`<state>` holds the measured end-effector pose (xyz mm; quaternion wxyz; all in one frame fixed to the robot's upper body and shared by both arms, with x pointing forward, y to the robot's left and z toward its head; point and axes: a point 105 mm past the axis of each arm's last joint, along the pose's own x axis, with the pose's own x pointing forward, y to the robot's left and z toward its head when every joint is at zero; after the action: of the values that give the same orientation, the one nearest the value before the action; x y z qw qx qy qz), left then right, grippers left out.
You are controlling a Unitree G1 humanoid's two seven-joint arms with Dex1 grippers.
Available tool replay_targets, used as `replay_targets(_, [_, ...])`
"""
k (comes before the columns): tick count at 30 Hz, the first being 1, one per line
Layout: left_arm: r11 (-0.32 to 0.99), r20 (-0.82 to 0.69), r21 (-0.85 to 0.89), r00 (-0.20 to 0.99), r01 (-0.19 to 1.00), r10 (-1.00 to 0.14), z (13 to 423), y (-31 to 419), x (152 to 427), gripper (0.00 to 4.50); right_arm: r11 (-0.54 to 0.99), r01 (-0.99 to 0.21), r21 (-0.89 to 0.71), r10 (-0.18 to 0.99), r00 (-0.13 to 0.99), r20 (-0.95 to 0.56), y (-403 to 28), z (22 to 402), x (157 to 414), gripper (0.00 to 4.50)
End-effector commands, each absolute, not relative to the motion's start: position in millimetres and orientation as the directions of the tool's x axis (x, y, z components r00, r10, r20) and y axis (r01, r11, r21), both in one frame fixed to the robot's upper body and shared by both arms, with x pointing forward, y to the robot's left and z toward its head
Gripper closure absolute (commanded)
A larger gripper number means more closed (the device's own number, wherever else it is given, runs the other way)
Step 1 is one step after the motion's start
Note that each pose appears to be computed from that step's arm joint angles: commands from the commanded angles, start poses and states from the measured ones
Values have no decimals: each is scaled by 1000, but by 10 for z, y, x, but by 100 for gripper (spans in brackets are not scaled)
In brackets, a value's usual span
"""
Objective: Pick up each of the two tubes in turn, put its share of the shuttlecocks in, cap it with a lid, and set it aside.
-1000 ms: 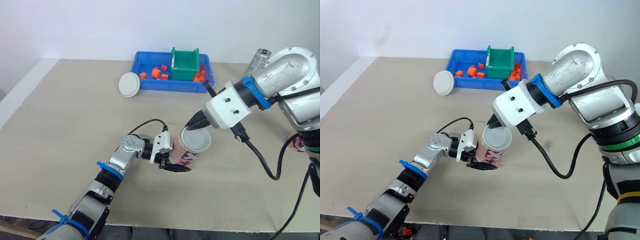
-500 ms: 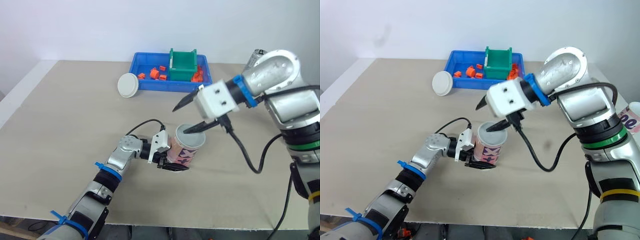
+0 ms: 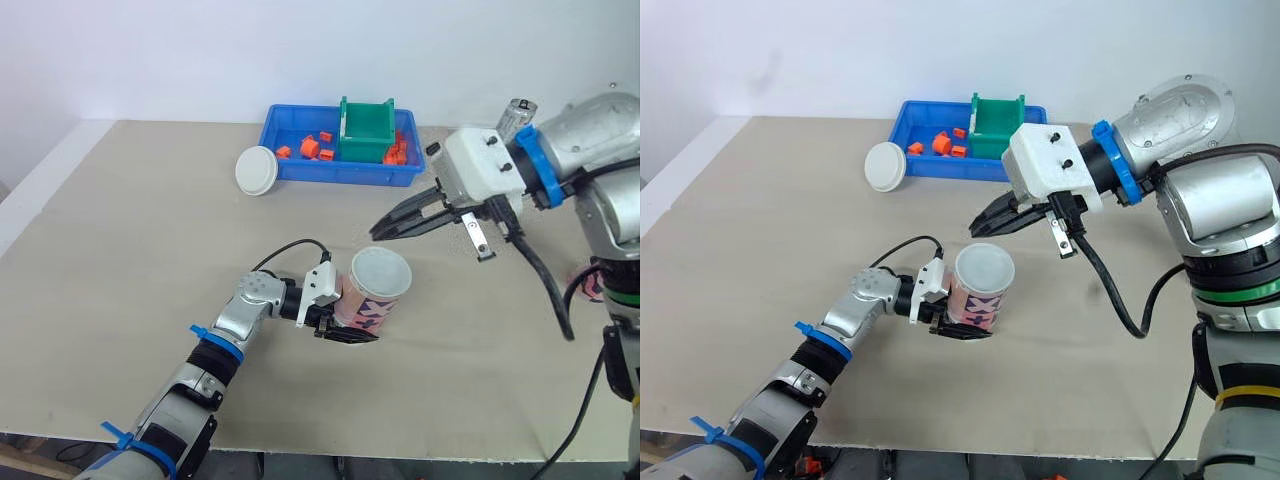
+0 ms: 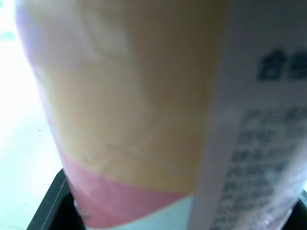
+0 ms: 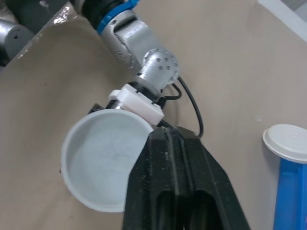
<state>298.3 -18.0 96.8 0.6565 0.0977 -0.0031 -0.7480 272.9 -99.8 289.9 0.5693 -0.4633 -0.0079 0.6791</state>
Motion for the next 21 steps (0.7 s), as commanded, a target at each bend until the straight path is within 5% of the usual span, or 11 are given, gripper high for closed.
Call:
replay_targets(1, [-107,-218,60,-92,992,-972,694,-75,2984,143,-419,-753,-507,698,90,-710,-1013,2712,2742,442])
replay_targets(12, [-105,-217,63,-89,992,-972,721,-59,3016,143,-610,-678,-409,510,59,-858,-948,2115,2815,442])
replay_targets(15, [-104,-214,64,-88,993,-973,731,-58,3021,143,-595,-669,-446,543,75,-836,-884,2178,2879,442])
replay_targets(19, [-102,-206,64,-86,993,-975,740,-46,3022,143,-437,-719,-540,745,47,-665,-776,2684,2861,442])
replay_targets(21, [-103,-203,65,-88,993,-975,738,-45,3017,143,-370,-733,-570,783,84,-616,-832,2811,2903,385])
